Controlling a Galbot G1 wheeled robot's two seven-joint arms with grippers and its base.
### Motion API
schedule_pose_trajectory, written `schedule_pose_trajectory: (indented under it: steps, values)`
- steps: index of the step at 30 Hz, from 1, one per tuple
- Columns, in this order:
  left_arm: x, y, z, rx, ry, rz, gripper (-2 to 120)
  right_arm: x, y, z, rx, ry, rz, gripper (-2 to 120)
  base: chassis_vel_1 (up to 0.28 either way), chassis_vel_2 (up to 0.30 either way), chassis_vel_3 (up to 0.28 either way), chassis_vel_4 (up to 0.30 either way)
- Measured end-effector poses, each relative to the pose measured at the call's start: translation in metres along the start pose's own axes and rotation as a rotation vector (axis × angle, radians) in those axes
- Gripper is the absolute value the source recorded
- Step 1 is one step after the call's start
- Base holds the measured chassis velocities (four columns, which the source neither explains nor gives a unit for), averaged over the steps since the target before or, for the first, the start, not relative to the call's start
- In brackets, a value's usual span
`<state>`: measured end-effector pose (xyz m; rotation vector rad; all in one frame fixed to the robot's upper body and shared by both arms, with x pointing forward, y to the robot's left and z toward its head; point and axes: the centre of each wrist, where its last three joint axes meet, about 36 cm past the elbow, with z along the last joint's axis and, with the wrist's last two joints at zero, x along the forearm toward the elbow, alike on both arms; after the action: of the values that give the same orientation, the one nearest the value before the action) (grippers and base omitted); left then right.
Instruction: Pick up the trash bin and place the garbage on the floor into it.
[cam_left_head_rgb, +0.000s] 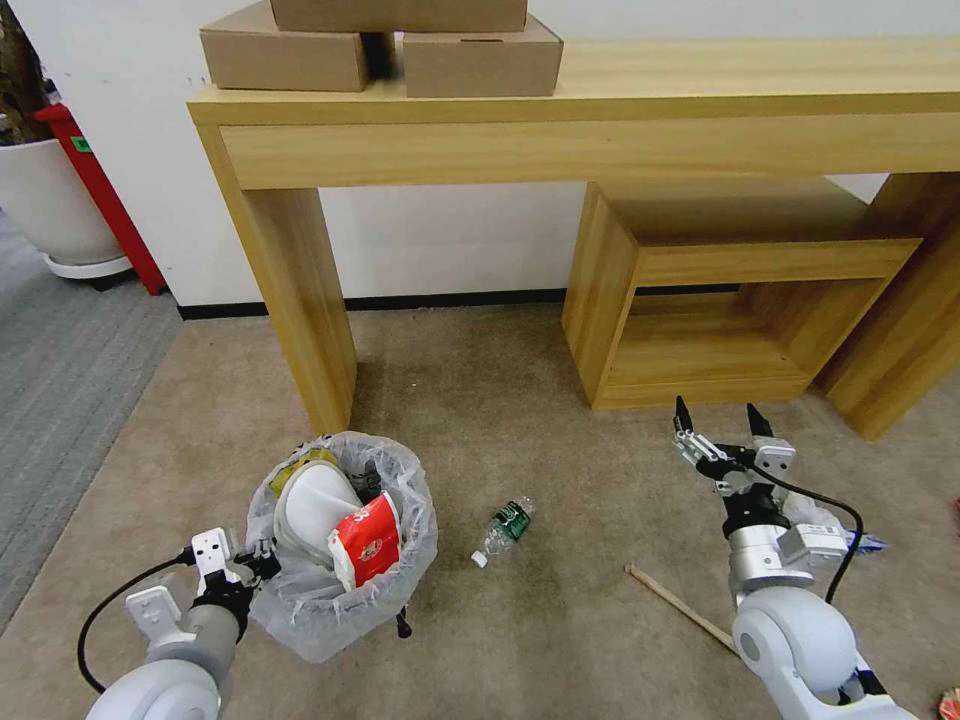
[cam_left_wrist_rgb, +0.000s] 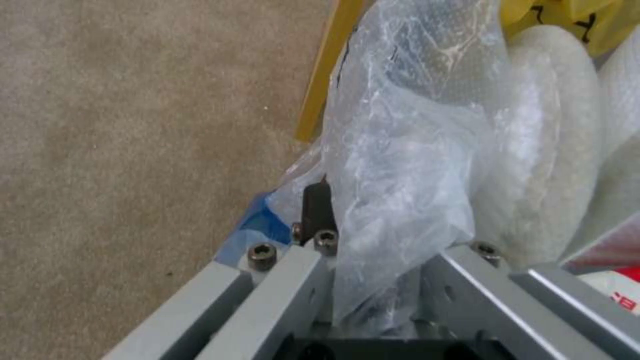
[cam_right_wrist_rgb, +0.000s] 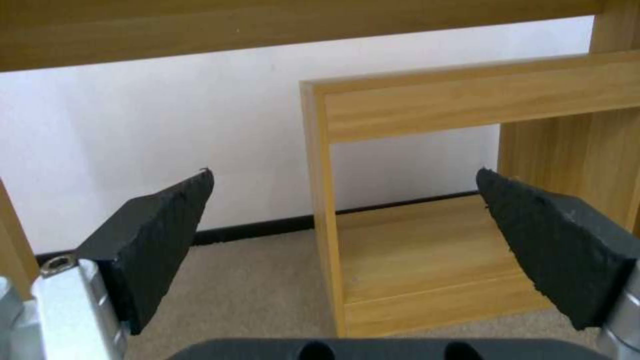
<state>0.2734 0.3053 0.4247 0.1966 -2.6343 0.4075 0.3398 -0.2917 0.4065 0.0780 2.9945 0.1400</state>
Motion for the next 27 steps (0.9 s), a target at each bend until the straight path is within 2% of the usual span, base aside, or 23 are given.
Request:
schedule_pose_trajectory:
  steps: [11, 19, 22, 23, 27]
  values:
    - [0.001, -0.002, 0.002, 0.0, 0.007, 0.004, 1, -0.006, 0.001, -0.009, -0.004, 0.057, 0.016, 100, 0.0, 0.0, 0.0, 0.0]
    - [0.002, -0.003, 0.005, -0.002, 0.012, -0.001, 1, -0.012, 0.015, -0.013, -0.068, 0.179, 0.033, 100, 0.0, 0.0, 0.0, 0.0]
    - [0.003, -0.002, 0.005, -0.005, 0.014, -0.006, 1, -0.019, 0.026, -0.018, -0.148, 0.283, 0.049, 100, 0.0, 0.0, 0.0, 0.0]
    - [0.003, -0.002, 0.005, -0.005, 0.014, -0.006, 1, -0.019, 0.026, -0.018, -0.148, 0.283, 0.049, 100, 0.0, 0.0, 0.0, 0.0]
    - [0.005, -0.003, 0.008, -0.001, 0.018, -0.013, 1, -0.037, 0.05, -0.018, -0.287, 0.458, 0.08, 100, 0.0, 0.0, 0.0, 0.0]
